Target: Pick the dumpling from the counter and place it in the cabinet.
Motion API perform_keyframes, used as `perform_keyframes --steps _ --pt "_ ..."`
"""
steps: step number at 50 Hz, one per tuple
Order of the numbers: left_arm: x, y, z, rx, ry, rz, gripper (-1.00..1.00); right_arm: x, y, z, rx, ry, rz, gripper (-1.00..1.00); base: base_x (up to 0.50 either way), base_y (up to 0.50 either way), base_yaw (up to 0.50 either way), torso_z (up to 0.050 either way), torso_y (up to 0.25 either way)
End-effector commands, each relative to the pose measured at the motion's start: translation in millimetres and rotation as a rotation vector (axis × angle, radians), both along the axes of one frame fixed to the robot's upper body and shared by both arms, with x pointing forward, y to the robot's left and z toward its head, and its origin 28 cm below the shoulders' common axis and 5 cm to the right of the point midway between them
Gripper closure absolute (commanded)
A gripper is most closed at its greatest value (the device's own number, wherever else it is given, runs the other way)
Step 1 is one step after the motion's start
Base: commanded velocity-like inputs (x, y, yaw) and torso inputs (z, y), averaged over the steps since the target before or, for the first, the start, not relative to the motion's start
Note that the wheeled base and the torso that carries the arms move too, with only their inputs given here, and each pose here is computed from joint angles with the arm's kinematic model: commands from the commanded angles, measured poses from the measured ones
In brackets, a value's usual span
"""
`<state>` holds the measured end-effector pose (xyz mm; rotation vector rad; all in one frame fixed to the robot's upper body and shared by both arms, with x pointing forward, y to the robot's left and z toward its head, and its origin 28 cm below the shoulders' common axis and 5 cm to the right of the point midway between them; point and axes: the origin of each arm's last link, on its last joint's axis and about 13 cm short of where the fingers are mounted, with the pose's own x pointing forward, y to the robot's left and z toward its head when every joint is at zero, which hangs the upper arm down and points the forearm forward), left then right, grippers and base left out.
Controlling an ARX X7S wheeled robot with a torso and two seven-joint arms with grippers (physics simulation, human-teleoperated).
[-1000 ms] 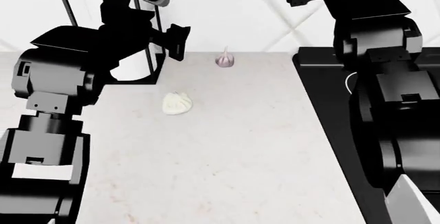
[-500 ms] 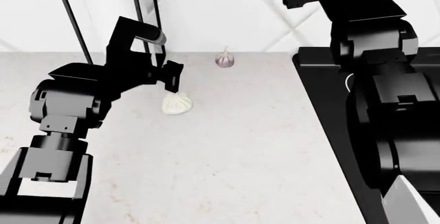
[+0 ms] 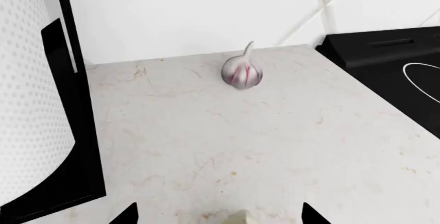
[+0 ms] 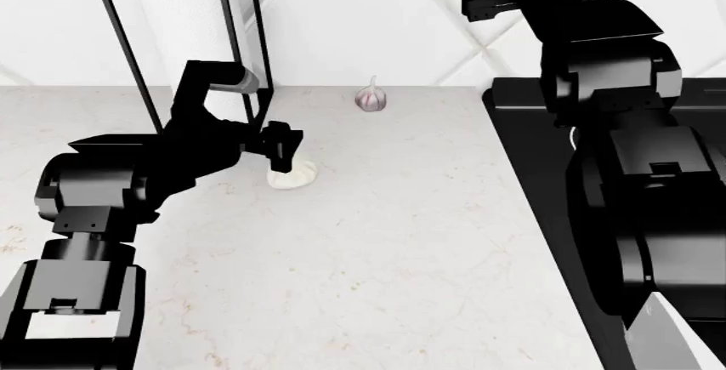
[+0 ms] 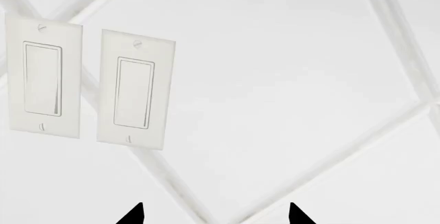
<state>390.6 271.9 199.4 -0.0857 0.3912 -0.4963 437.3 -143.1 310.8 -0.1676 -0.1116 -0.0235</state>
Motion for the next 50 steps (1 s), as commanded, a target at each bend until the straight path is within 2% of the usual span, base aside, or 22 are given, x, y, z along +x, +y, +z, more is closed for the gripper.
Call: perform_keyframes --steps 1,6,19,43,50 --pt "-3.6 0.7 -12.2 -0.047 0.042 -0.037 -1.00 0.2 1.3 -0.5 0.001 0.001 0.005 -1.00 0.00 0.00 0.00 0.000 0.000" --pt "-5.0 -2.8 -5.3 -0.099 0.004 -0.068 -1.00 0.2 0.4 -2.1 -0.002 0.003 0.002 -1.00 0.00 0.00 0.00 0.000 0.000" --pt "-1.1 -2.9 -11.7 -0.090 0.013 -0.050 -1.00 0.4 -1.0 -5.8 -0.005 0.009 -0.005 -1.00 0.00 0.00 0.00 0.000 0.000" --pt "3.7 -1.0 -44.5 0.020 0.110 -0.004 -1.00 0.8 1.5 -6.9 0.006 0.004 0.003 -1.00 0.00 0.00 0.00 0.000 0.000" --pt "1.4 -5.4 -58.4 0.080 0.140 -0.054 -1.00 1.3 1.9 -11.7 0.016 0.006 0.004 -1.00 0.00 0.00 0.00 0.000 0.000"
